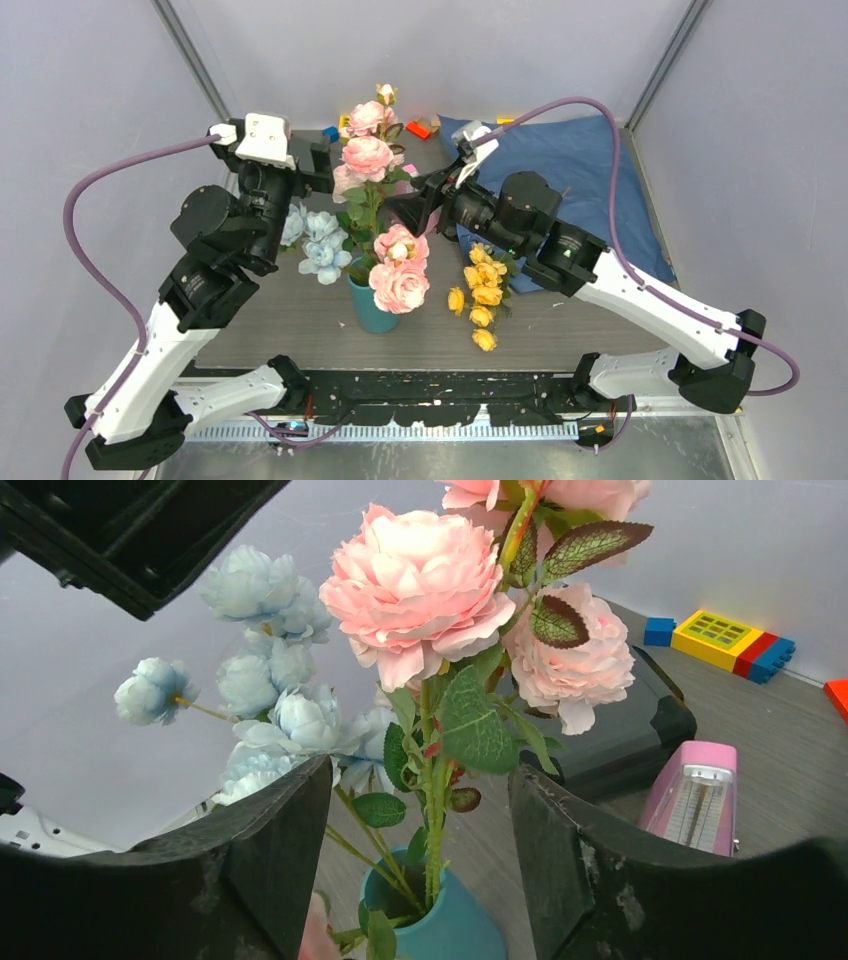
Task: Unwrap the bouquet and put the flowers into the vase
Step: Adjust the fake flower in the vase, then pick up the fake flower from the wrapping paper.
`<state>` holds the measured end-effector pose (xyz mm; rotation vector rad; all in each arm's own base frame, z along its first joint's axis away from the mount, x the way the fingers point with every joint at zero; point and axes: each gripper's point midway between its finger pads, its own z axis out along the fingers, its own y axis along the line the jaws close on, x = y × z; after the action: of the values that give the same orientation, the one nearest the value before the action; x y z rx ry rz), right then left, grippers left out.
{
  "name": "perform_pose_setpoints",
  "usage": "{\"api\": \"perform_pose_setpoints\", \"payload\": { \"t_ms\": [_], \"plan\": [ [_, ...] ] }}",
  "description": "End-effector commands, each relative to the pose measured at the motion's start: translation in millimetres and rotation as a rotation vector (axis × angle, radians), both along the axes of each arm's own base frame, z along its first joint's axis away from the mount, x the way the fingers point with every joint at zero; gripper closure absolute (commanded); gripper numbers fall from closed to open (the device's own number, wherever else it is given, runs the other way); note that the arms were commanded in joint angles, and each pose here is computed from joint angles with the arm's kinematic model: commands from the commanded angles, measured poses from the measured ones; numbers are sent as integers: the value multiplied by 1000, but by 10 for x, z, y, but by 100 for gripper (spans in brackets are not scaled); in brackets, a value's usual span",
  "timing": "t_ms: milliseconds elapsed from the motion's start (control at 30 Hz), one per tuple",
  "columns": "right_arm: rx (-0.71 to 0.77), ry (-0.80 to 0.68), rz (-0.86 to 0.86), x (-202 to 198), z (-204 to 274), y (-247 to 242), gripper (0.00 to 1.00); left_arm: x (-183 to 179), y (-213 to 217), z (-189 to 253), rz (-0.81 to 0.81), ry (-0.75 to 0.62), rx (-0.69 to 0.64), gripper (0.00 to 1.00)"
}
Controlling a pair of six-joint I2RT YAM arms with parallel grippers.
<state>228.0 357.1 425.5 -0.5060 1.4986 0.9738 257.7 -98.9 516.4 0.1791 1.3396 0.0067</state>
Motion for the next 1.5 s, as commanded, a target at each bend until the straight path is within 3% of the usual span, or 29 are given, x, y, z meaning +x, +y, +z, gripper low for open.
{"api": "perform_pose_setpoints", "payload": {
  "t_ms": [0, 200, 400, 567, 933, 1133, 1300, 1467],
  "plan": [
    [78, -43, -20, -146, 488, -279, 28, -23, -19, 38, -23, -12, -30, 0],
    [37, 15, -232, 17, 468, -708, 21, -13, -95, -2, -56, -5, -22, 0],
    [-83, 104, -508, 283, 134, -1244, 14, 8, -133, -56, -63, 10, -17, 0],
    [-81, 301, -581, 557, -370, -1616, 13, 14, -158, -112, -72, 30, -19, 0],
    [-15, 743, -804, 1116, -1857, -2514, 21, -54, -102, -147, -78, 42, -23, 0],
    [-42, 897, -849, 1234, -2639, -2561, 30, -73, -92, -146, -82, 39, -18, 0],
    [-8, 1001, -820, 1360, -2992, -2436, 41, -92, -104, -146, -97, 38, -26, 0],
    [-29, 1049, -926, 1416, -3317, -2562, 39, -117, -93, -156, -104, 37, -35, 0]
  ]
}}
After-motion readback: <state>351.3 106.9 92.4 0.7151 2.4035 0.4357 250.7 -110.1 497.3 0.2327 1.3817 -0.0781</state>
